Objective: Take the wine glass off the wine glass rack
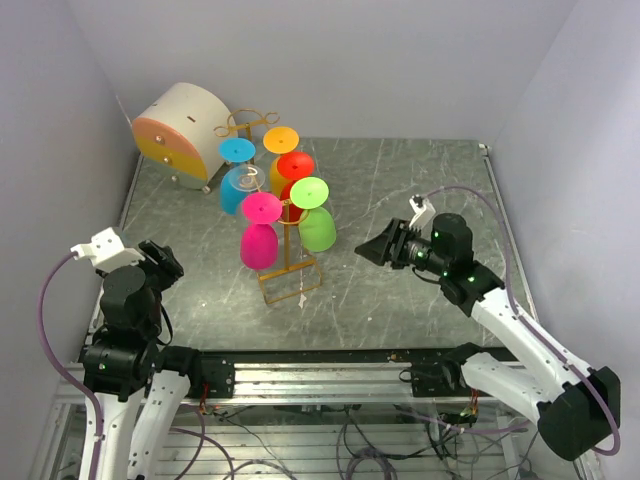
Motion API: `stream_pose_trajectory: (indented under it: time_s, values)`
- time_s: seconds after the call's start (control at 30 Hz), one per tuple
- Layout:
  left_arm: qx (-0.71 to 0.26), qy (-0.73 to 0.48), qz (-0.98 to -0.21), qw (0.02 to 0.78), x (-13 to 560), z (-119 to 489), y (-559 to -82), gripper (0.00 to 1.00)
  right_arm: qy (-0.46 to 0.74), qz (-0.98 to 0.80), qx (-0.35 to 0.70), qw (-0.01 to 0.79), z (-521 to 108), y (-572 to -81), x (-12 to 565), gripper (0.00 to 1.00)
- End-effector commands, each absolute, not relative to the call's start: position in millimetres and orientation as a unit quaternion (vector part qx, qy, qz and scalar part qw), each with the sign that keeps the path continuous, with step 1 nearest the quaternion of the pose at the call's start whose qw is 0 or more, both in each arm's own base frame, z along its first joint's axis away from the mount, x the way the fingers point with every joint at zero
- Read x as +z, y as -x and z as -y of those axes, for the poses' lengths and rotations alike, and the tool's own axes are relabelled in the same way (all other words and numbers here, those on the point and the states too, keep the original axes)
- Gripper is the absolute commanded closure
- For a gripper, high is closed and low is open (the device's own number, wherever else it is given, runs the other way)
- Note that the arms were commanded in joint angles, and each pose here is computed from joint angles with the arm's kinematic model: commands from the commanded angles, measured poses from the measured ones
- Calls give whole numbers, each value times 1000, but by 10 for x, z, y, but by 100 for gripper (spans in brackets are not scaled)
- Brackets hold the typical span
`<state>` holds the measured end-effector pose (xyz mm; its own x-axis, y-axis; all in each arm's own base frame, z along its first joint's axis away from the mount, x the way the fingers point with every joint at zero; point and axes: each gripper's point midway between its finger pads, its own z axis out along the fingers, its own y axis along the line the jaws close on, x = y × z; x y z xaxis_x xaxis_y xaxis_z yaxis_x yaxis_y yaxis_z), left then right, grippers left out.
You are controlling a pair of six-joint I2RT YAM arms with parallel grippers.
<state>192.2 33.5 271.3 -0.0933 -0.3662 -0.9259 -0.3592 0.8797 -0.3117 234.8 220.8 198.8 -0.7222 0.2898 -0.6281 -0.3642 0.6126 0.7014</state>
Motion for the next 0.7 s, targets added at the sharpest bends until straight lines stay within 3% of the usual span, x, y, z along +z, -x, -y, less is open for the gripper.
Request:
stream_pose_trajectory:
  time_s: [0.0, 0.33, 0.67]
  values:
    - [6, 259, -734, 628, 2722, -386, -1926, 33, 34, -807, 429, 404, -2210, -2473, 2341, 48]
    - [11, 265, -736, 622, 2703, -404, -1930, 34, 38, -766, 443, 465, -2312, -2788, 3397, 49]
    - [12, 268, -736, 622, 2700, -413, -1922, 35, 62, -741, 505, 438, -2658, -3003, 3739, 51]
